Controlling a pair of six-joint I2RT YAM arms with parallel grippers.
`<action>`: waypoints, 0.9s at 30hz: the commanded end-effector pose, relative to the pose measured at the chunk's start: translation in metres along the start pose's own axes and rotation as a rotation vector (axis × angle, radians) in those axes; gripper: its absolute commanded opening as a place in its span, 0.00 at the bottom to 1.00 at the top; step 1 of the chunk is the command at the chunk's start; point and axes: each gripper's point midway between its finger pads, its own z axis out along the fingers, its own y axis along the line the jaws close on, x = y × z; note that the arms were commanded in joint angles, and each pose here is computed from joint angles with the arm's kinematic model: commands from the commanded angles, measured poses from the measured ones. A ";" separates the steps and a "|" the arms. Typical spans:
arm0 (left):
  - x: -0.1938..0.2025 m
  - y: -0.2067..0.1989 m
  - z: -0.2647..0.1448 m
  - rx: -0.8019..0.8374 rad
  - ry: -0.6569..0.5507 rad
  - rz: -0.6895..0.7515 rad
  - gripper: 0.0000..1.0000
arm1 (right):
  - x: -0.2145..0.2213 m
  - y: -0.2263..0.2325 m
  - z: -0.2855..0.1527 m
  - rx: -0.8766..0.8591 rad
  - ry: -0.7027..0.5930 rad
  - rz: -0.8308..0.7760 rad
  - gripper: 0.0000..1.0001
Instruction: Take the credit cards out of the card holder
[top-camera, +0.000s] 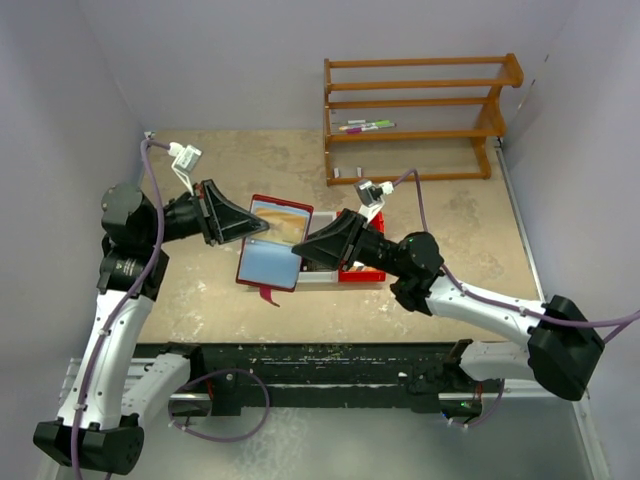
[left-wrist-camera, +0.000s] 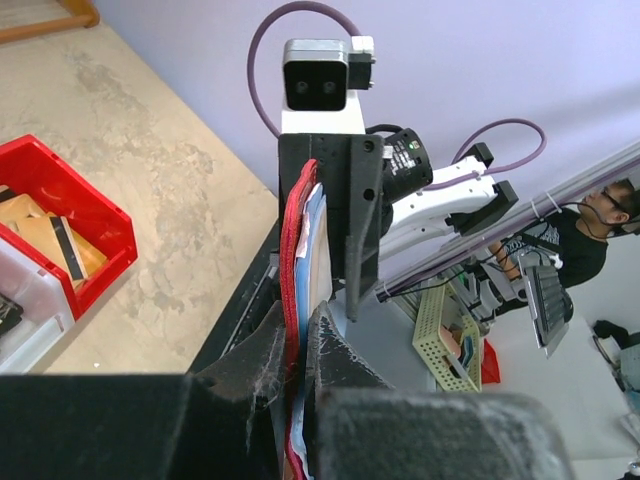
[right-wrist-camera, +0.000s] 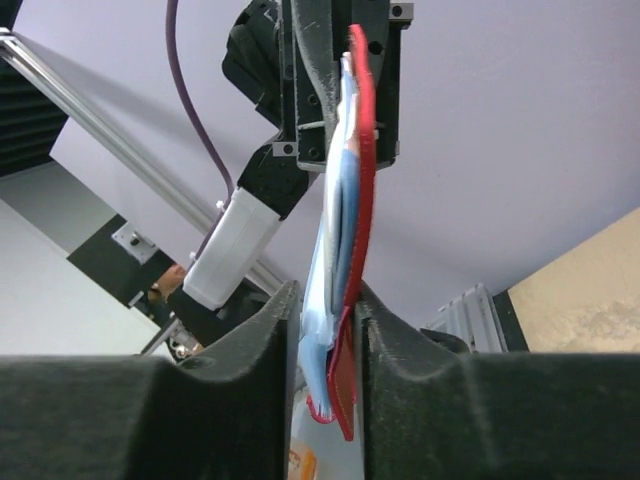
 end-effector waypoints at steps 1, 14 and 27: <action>0.001 -0.010 -0.003 0.011 -0.011 0.044 0.00 | -0.020 0.029 0.007 -0.089 -0.065 -0.032 0.23; 0.020 -0.005 -0.009 -0.003 0.025 0.071 0.00 | -0.013 0.031 0.013 -0.110 -0.008 0.012 0.35; 0.032 0.009 -0.014 -0.023 0.128 0.265 0.72 | 0.025 0.006 0.017 0.077 0.438 -0.107 0.00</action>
